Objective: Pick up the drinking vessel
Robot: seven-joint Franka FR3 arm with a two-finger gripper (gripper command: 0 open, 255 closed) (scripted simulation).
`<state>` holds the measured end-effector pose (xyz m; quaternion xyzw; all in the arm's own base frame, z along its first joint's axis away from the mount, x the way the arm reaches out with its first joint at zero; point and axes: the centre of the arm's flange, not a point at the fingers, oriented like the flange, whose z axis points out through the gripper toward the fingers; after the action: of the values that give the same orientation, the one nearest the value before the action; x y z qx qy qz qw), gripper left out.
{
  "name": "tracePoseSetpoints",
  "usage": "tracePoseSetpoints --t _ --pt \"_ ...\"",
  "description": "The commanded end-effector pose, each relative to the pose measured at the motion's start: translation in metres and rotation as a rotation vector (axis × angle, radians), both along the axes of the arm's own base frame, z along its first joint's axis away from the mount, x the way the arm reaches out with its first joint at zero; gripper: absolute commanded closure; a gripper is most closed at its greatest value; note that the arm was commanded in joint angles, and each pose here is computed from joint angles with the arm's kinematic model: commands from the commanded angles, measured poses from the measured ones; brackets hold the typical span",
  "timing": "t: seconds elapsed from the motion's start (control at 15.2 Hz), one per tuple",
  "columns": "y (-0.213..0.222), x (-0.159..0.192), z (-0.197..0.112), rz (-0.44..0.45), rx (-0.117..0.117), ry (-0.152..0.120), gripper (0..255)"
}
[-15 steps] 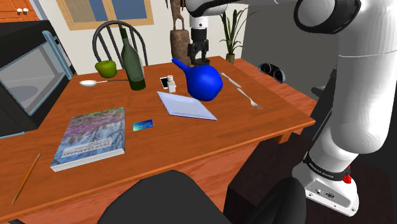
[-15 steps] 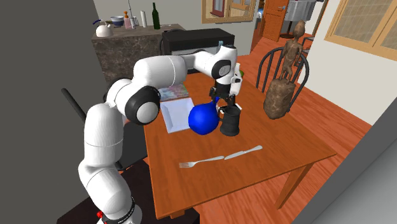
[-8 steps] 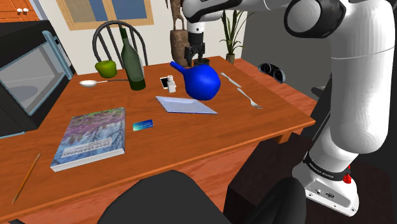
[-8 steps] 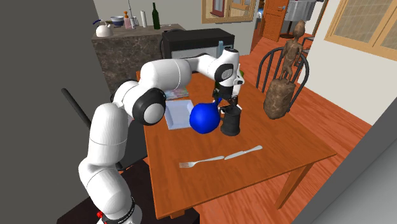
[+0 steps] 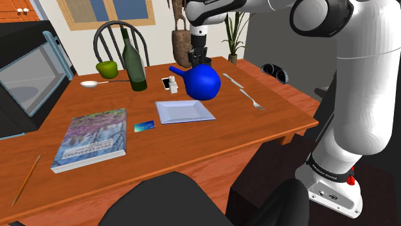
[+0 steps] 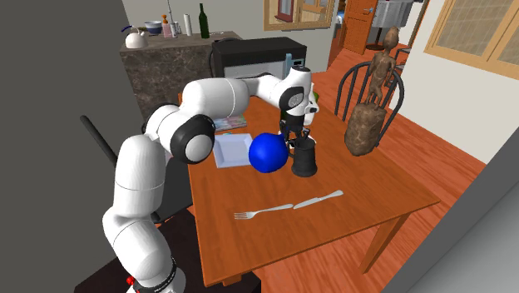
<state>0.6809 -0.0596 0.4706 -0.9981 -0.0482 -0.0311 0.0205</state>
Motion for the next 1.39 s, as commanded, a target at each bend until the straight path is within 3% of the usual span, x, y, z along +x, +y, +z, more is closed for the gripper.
tracePoseSetpoints --t 0.0,0.26,1.32 --pt "0.003 -0.005 -0.014 0.005 0.007 0.058 255" --pt "0.002 0.002 -0.019 0.005 0.007 0.059 255" --pt "0.002 0.002 0.061 0.005 0.007 0.059 255"
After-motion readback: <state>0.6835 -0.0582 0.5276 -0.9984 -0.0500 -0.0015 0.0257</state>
